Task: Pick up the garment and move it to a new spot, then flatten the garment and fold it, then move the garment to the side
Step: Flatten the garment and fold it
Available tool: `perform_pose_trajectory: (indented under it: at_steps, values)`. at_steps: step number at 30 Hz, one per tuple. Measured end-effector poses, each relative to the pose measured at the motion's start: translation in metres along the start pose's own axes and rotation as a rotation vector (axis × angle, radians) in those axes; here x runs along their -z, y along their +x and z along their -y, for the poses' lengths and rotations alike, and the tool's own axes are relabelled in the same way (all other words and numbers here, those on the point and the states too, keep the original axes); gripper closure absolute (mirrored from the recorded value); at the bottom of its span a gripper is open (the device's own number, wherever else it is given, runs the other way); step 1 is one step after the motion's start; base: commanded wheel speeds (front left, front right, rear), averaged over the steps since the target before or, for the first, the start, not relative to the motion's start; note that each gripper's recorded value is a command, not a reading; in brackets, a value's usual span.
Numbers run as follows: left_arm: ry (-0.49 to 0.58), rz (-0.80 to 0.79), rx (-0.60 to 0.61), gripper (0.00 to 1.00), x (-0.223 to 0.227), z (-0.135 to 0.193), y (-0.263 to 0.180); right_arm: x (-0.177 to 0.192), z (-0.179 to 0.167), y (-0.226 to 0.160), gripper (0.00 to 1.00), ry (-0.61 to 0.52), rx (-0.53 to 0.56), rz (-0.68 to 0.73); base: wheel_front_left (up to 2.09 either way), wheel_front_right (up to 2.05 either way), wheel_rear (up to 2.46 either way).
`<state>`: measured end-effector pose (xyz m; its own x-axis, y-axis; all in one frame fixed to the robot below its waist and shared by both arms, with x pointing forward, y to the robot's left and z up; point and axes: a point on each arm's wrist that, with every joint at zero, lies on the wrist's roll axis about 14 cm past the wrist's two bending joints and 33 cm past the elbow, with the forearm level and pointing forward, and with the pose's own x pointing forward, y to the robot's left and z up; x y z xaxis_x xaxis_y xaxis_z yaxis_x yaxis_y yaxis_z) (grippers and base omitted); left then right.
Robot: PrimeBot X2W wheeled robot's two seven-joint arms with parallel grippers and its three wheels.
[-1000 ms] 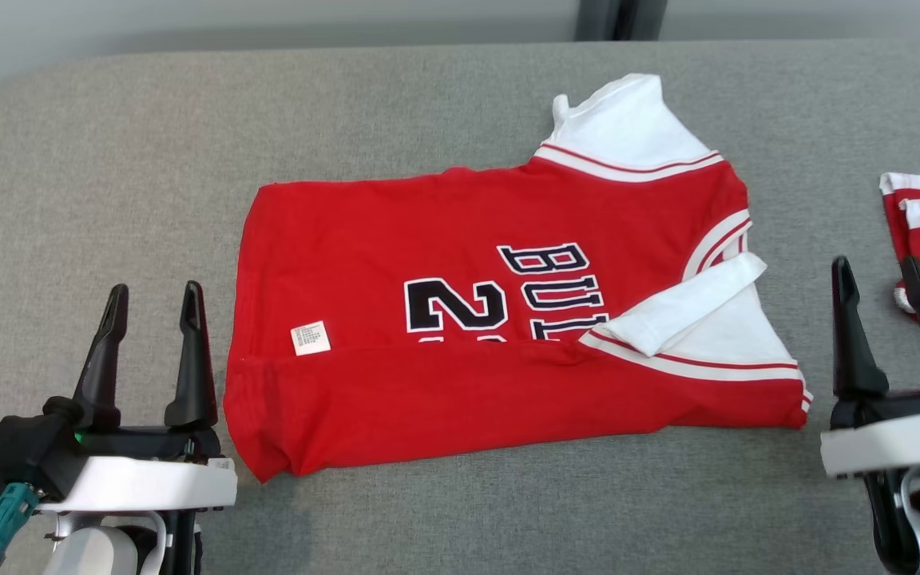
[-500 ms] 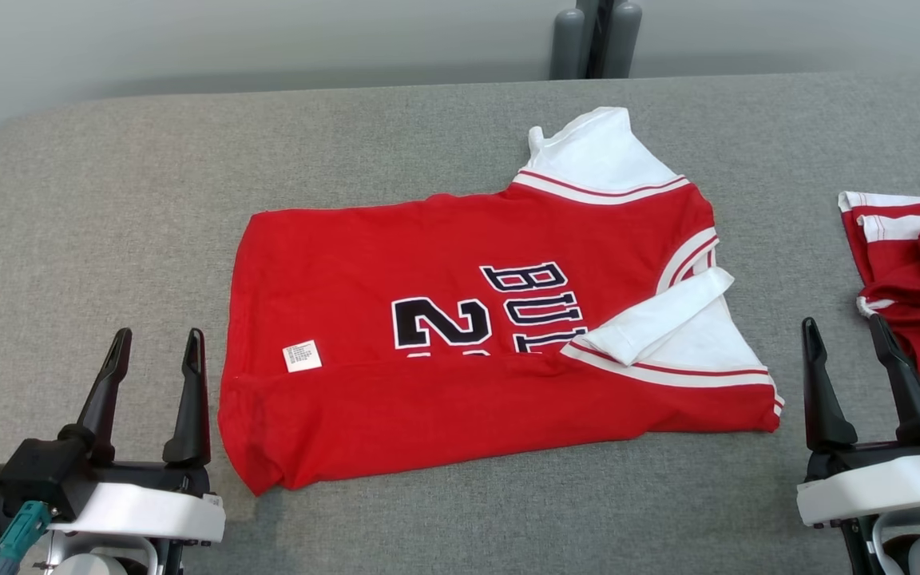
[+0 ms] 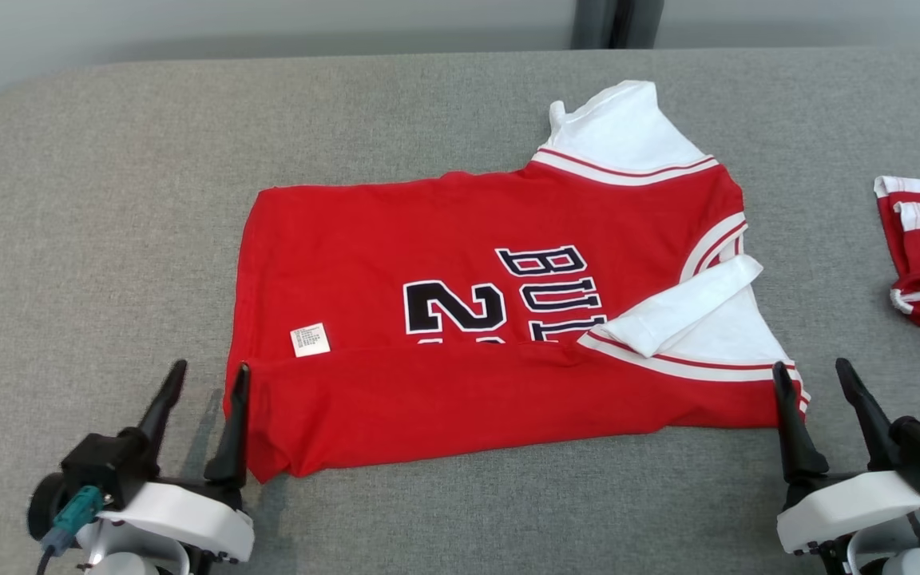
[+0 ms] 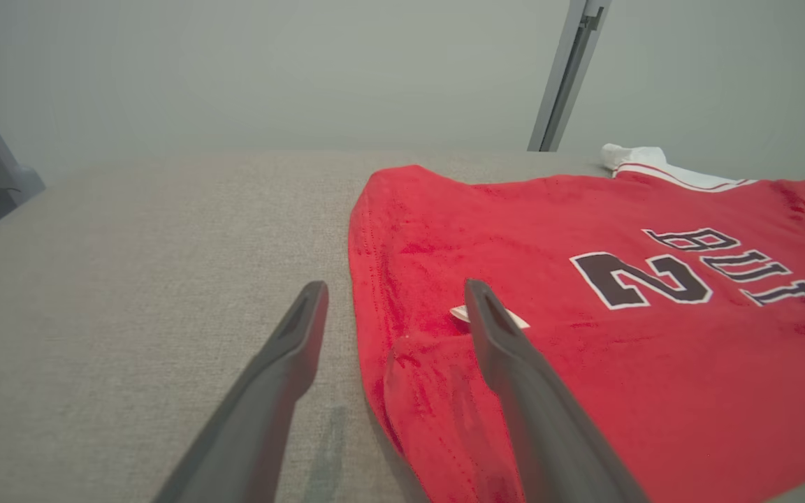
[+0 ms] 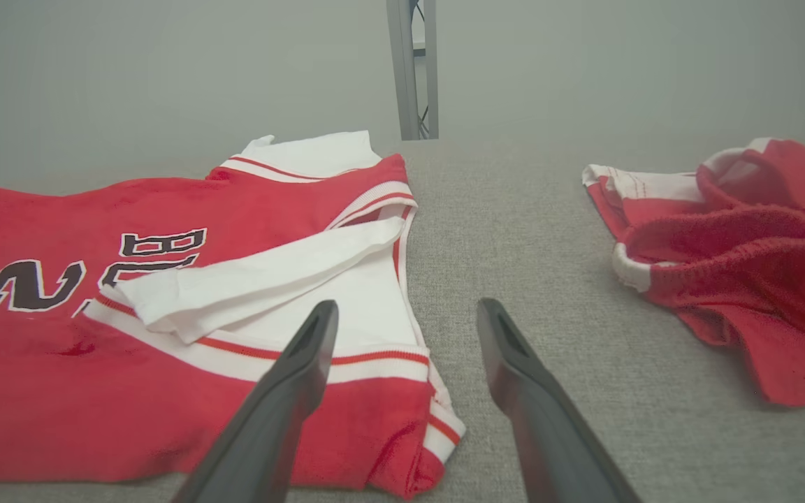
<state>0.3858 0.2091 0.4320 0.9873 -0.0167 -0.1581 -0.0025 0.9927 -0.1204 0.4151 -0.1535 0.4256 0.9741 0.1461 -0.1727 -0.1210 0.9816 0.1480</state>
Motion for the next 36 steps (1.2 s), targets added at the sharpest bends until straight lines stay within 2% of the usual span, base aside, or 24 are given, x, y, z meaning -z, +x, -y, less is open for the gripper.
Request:
perform_pose_trajectory:
  at_steps: [5,10,16,17,18,19,27,36]
  values:
    - [-0.057,-0.163,0.027,0.0,0.05,0.008,-0.007,0.032,-0.002,0.003,0.0,0.01,-0.005,-0.095,0.0,0.0,0.0]
    - [-0.142,-0.279,-0.003,0.0,0.083,0.006,-0.013,0.049,-0.004,0.007,0.0,0.021,-0.009,-0.146,0.0,0.0,0.0]
    - [-0.251,-0.345,-0.021,0.0,0.095,0.009,-0.012,0.059,-0.006,0.01,0.01,0.034,-0.014,-0.186,0.0,0.0,0.0]
    - [-0.265,-0.357,-0.022,0.09,0.097,0.009,-0.012,0.06,-0.007,0.01,0.55,0.036,-0.017,-0.191,0.0,0.0,0.0]
    - [-0.273,-0.36,-0.022,0.59,0.097,0.009,-0.012,0.06,-0.008,0.011,0.8,0.039,-0.019,-0.192,0.0,0.0,0.0]
    - [-0.282,-0.365,-0.023,1.0,0.097,0.009,-0.012,0.06,-0.008,0.011,1.0,0.042,-0.02,-0.193,0.0,0.0,0.0]
    - [-0.274,-0.4,0.027,1.0,0.091,0.011,-0.011,0.051,-0.012,0.009,1.0,0.095,-0.022,-0.163,0.0,0.0,0.0]
    - [-0.205,-0.443,0.025,1.0,0.075,-0.012,-0.035,0.043,-0.01,-0.042,1.0,0.137,0.006,-0.188,0.0,0.0,0.0]
